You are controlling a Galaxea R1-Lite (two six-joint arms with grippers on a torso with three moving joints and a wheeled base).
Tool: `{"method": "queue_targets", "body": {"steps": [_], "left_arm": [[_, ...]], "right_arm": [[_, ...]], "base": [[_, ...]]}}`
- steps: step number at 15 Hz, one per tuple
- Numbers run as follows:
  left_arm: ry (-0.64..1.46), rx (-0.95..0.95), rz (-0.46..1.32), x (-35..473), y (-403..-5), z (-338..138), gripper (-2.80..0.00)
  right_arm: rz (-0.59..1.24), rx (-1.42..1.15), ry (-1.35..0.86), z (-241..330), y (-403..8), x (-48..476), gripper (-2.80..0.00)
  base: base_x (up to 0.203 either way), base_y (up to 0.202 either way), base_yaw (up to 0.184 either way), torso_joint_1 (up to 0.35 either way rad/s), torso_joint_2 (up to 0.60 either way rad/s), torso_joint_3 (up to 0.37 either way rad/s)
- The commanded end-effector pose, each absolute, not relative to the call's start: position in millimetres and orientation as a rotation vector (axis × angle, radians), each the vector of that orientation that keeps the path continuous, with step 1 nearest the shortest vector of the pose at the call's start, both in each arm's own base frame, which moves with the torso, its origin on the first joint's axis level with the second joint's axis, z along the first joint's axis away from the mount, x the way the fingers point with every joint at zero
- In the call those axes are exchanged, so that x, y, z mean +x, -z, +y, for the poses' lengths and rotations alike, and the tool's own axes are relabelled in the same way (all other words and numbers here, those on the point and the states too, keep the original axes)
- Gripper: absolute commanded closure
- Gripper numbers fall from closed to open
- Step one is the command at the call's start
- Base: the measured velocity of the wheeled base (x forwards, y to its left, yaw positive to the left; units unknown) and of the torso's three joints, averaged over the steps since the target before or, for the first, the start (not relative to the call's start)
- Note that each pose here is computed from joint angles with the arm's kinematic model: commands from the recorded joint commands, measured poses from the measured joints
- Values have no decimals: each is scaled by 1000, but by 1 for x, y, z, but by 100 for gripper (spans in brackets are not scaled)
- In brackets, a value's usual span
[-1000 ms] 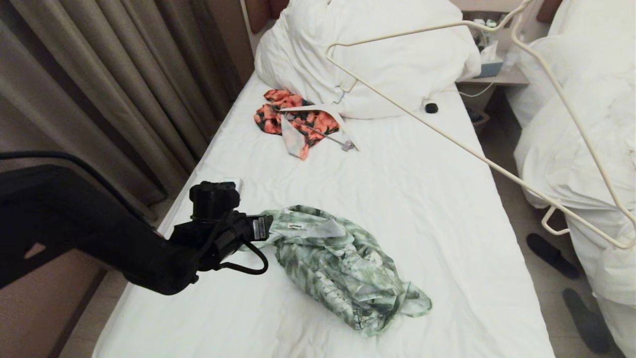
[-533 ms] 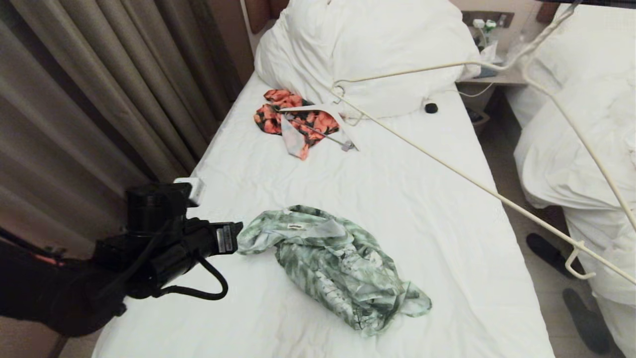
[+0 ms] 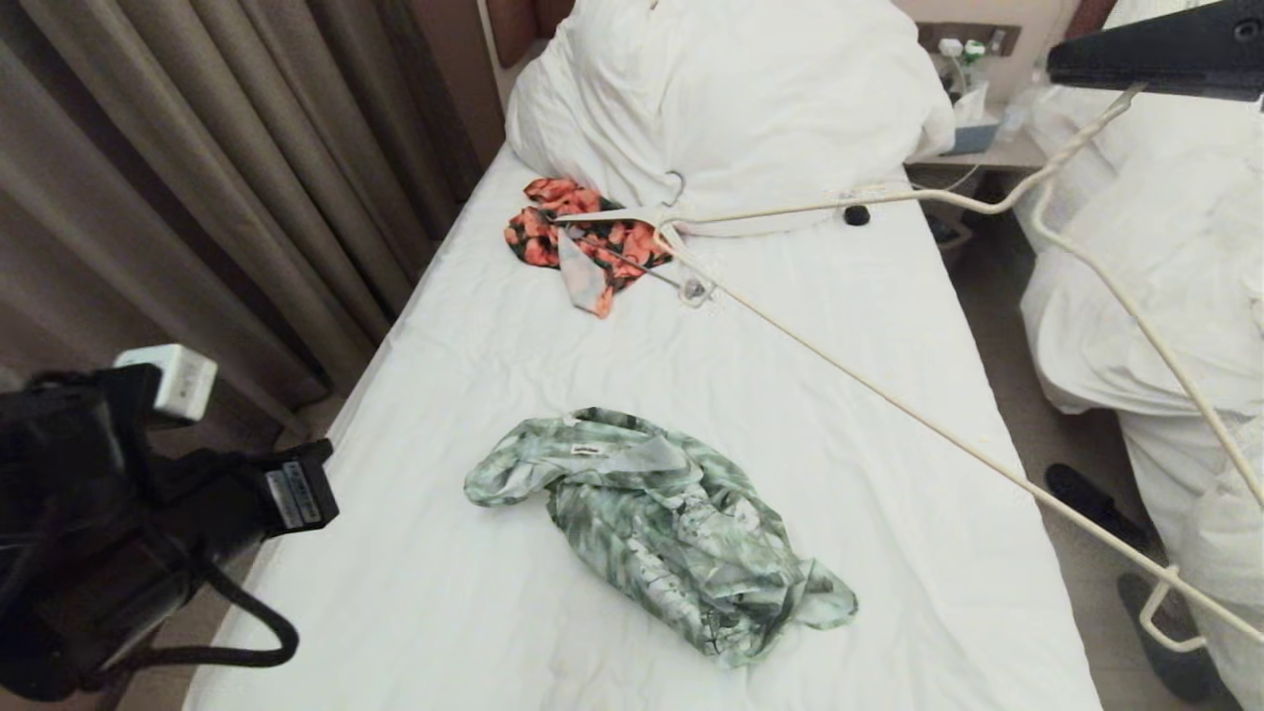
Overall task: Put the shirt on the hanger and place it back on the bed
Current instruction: Place the hanger on the bed
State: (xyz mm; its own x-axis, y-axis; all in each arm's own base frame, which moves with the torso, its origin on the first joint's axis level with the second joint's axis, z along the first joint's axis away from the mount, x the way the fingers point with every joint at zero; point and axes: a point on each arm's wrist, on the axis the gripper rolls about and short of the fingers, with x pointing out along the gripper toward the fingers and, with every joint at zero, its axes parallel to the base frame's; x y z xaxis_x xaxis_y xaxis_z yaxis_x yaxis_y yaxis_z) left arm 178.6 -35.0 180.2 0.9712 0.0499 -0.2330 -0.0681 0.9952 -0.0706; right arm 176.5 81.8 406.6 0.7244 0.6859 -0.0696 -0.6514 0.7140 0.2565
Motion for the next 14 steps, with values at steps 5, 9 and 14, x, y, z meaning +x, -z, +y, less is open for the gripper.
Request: {"method": "queue_targets", "body": {"steps": [5,9,14], "left_arm": [[-244,-137,5,106,-216,3,0],[-278,-140,-17,81,-218,7,0],[-269,-146,-33,56,-216,7,0]], "right_arm": [[438,283,-782,106,-349,246,0],[621,351,-851,118,-290,320,0],[633,358,-879,131,-224,392,0]], "base": [[0,0,0,0,0,0],[0,0,0,0,0,0],[0,0,0,0,0,0]]}}
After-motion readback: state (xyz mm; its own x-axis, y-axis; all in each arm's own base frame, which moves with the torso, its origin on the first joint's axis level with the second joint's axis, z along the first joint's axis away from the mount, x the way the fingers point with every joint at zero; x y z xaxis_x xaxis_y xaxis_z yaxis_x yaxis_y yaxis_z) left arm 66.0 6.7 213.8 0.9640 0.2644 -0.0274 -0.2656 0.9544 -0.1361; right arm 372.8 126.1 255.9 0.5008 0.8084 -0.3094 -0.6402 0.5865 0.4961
